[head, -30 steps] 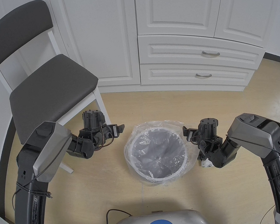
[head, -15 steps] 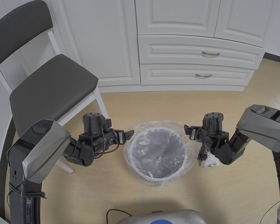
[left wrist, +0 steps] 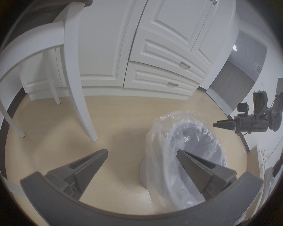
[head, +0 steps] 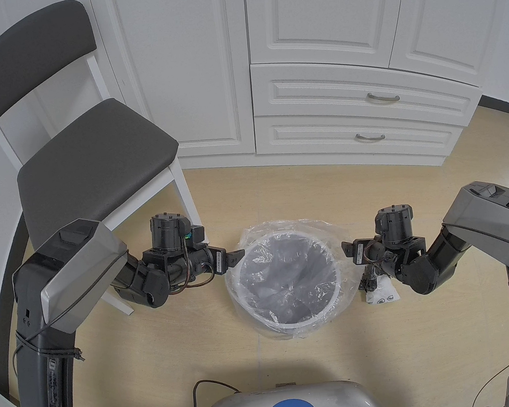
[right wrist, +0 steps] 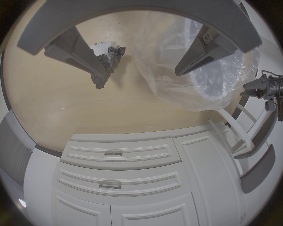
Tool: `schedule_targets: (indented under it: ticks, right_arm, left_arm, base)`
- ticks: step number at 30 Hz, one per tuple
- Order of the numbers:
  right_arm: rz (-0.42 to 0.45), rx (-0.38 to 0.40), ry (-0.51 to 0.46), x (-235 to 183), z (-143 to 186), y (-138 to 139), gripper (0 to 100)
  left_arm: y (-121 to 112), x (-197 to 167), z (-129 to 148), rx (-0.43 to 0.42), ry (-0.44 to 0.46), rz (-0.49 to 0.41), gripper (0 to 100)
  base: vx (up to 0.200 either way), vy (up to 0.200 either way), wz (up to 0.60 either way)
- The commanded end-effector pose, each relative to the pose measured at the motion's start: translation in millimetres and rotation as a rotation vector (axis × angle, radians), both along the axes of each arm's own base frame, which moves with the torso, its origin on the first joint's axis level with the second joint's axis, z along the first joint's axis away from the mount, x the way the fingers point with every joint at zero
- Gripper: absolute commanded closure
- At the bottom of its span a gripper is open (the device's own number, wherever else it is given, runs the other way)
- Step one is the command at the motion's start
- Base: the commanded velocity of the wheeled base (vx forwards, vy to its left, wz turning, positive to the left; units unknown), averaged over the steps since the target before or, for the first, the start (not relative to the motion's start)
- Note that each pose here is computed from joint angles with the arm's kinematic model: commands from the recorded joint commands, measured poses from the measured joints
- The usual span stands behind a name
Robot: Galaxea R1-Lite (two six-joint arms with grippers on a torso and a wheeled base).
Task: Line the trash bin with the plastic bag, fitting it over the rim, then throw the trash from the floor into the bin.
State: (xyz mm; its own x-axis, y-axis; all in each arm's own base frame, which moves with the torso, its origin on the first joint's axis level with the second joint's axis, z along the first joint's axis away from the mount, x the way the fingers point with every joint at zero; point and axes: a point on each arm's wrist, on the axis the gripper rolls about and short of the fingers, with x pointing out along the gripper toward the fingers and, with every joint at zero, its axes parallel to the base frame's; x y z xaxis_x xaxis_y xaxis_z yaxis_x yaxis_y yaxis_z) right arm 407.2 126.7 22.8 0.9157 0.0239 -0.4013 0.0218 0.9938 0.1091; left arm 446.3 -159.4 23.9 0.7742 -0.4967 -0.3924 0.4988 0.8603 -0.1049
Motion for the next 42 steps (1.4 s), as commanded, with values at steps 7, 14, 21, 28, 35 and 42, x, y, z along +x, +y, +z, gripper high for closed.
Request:
schedule_targets:
  ticks: [7,14,21,28,35,42]
  right_arm:
    - [-0.046,0.003,0.0,21,-22,-13,0]
    - [-0.052,0.001,0.012,27,-37,-11,0]
    - [-0.065,-0.008,0.006,32,-58,-9,0]
    - [-0.06,-0.025,0.039,30,-70,-9,0]
    - [-0.061,-0.026,0.039,29,-67,-11,0]
    - [-0.053,-0.022,-0.002,19,-34,-11,0]
  left_arm:
    - [10,16,-16,0.017,0.025,0.038,0]
    - [13,31,-27,0.034,0.011,0.096,0]
    - [14,33,-38,0.043,0.023,0.107,0]
    - [18,32,-43,0.067,0.081,0.112,0]
    - [25,31,-40,0.107,0.064,0.102,0]
    - [30,21,-7,0.084,0.012,0.093,0]
  base:
    - [0.0,0.0,0.0]
    - [0.0,0.0,0.0]
    - [0.0,0.0,0.0]
    - [0.0,0.0,0.0]
    - [0.0,0.0,0.0]
    - [0.0,0.0,0.0]
